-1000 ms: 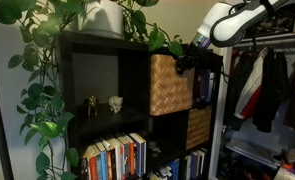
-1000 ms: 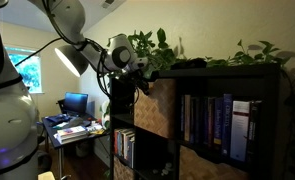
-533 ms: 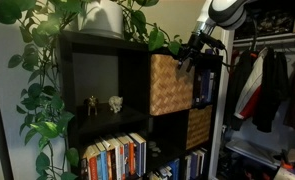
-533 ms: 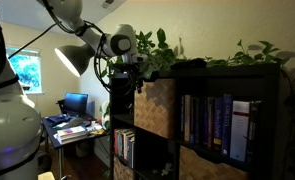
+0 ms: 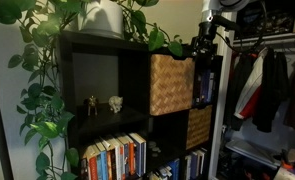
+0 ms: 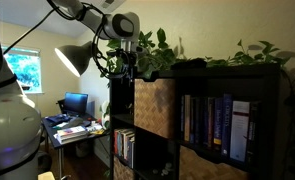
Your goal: Open the drawer, take out the black object then close the drawer.
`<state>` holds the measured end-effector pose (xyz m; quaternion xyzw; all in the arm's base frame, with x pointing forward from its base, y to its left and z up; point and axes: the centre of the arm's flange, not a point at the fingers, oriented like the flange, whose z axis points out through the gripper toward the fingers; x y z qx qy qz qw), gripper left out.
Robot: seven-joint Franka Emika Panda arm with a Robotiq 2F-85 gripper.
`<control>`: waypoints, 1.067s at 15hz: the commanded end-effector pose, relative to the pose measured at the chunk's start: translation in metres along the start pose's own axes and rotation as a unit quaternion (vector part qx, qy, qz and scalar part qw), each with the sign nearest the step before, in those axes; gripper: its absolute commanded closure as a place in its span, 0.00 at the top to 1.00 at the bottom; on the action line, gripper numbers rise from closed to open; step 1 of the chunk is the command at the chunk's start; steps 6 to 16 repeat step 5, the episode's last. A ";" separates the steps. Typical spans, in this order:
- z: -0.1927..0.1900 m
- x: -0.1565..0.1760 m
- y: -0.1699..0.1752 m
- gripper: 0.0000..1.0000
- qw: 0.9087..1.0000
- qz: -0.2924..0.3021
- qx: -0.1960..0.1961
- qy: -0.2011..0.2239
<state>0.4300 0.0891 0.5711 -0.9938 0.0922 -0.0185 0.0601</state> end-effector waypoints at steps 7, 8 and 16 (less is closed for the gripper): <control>-0.001 -0.009 0.007 1.00 0.999 -0.017 -0.016 -0.047; -0.001 -0.009 0.007 1.00 0.999 -0.017 -0.016 -0.047; -0.001 -0.009 0.007 1.00 0.999 -0.017 -0.016 -0.047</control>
